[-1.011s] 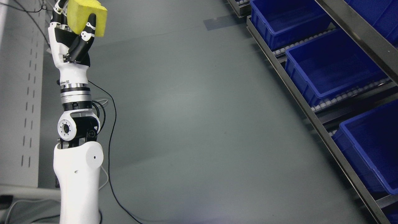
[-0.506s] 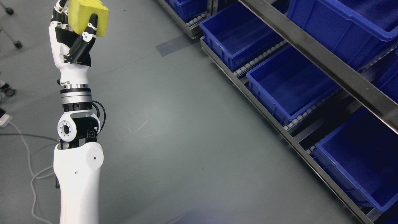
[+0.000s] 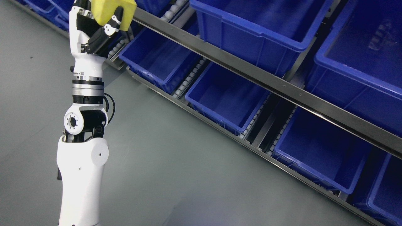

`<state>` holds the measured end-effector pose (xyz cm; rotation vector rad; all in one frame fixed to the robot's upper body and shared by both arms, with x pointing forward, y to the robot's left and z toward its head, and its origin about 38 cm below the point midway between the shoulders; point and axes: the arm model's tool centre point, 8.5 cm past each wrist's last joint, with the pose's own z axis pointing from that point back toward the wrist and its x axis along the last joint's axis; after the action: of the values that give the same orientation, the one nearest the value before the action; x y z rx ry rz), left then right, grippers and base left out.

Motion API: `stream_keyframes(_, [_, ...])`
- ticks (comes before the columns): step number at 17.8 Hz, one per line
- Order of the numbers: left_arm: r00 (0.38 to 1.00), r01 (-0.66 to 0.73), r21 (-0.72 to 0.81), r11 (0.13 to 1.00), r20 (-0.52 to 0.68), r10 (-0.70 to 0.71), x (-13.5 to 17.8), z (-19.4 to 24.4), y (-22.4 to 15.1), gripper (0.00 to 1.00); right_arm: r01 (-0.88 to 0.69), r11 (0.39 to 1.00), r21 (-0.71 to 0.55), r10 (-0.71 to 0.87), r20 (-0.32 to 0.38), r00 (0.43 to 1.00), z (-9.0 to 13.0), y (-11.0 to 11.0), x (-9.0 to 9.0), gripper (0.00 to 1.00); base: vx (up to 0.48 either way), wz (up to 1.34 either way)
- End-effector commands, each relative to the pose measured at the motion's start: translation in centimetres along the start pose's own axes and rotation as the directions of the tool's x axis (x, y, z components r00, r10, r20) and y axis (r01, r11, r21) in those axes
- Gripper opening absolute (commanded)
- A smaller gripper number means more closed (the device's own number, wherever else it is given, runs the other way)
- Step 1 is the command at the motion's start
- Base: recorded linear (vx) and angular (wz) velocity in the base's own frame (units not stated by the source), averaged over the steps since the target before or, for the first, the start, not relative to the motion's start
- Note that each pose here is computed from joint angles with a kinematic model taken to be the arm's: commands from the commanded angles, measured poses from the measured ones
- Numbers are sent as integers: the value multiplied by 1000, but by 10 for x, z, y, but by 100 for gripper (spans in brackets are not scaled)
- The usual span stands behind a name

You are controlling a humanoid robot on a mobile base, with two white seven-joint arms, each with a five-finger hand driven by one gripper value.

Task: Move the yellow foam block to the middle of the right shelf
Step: 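Hold the cube aloft in the left hand while turning toward the blue bins, then extend the left hand over a blue bin and release the cube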

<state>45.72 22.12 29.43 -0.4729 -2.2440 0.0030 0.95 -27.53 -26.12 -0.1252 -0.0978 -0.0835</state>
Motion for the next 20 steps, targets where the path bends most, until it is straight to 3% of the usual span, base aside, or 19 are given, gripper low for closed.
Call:
stream_keyframes(1, [994, 104, -311, 945, -6, -112, 43, -68, -53, 44, -3, 1000, -17, 3, 17, 1000, -1, -11, 6, 100, 281, -602])
stream_keyframes(3, [957, 244, -445, 862, -35, -289, 49, -85, -65, 44, -4, 1000, -17, 5, 17, 1000, -1, -11, 6, 100, 281, -466])
stream_keyframes(6, [837, 402, -591, 699, -72, -542, 35, -98, -74, 44, -4, 1000, -17, 5, 17, 1000, -1, -11, 6, 100, 212, -247])
stream_keyframes(9, [757, 412, -710, 571, -81, -648, 9, -114, -96, 45, -4, 1000, -17, 5, 17, 1000, -1, -11, 6, 100, 190, -200])
stream_keyframes(13, [729, 385, -758, 527, -101, -677, -17, -115, -123, 49, -4, 1000, -17, 5, 17, 1000, -1, -11, 6, 100, 176, -171])
stream_keyframes(15, [737, 372, -771, 517, -93, -669, -23, -112, -136, 80, -4, 1000, -17, 5, 17, 1000, -1, -11, 6, 100, 178, -171])
stream_keyframes(17, [744, 378, -764, 523, -87, -663, -20, -113, -134, 100, -6, 1000, -17, 6, 17, 1000, -1, -11, 6, 100, 164, -184])
stream_keyframes(20, [769, 416, -723, 551, -44, -638, -2, -119, -124, 100, -4, 1000, -17, 5, 17, 1000, -1, -11, 6, 100, 124, -148])
